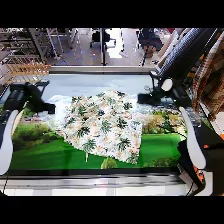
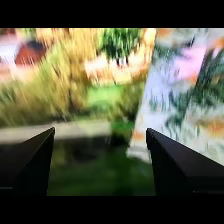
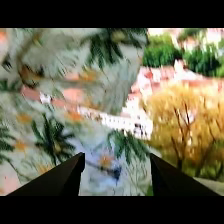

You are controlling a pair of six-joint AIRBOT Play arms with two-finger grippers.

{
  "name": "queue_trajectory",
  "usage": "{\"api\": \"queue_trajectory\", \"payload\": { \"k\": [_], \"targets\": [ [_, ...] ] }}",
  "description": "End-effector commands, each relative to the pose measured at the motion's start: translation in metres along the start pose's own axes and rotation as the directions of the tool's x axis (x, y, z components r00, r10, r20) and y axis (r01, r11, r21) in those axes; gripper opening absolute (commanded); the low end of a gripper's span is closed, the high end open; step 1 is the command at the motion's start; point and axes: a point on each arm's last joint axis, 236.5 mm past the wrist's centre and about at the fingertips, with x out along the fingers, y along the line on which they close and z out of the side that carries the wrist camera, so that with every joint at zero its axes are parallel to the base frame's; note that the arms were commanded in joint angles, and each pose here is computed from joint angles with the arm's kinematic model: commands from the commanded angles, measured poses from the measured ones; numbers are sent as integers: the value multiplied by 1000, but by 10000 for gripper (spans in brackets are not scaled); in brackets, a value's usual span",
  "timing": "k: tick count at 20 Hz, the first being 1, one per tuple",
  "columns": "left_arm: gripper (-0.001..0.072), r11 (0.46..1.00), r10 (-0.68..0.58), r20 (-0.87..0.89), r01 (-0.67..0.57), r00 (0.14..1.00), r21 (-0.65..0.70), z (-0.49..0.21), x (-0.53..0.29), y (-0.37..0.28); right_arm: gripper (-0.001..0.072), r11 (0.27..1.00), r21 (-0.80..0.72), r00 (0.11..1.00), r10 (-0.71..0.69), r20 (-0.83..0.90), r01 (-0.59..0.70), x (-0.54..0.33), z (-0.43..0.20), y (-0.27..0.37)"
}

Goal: Fold the clothes and pants, and hang the long-sleeved shirts on hangers.

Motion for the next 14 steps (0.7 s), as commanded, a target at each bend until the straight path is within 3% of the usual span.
{"api": "queue_trajectory", "payload": {
  "k": [1, 3, 7, 10, 14],
  "targets": [
    [618, 923, -347, -161, 306, 924, -233, -63, 5, -19, 461, 993, 103, 964, 81, -254, -56, -9, -108, -13],
    [619, 882, -429, -196, 362, 882, -301, -96, 17, -21, 462, 977, 179, 941, 166, -294, -116, -8, -172, -2],
    [618, 855, -448, -155, 372, 880, -362, -121, 51, -32, 463, 887, 393, 887, 367, -279, -244, 2, -270, 29],
    [620, 806, -488, -54, 426, 871, -412, -105, 59, -44, 464, 806, 489, 855, 477, -203, -334, 16, -299, 51],
    [621, 791, -456, 28, 420, 889, -444, -86, 64, -36, 465, 773, 548, 865, 474, -164, -319, 32, -309, 47]
  ]
}}
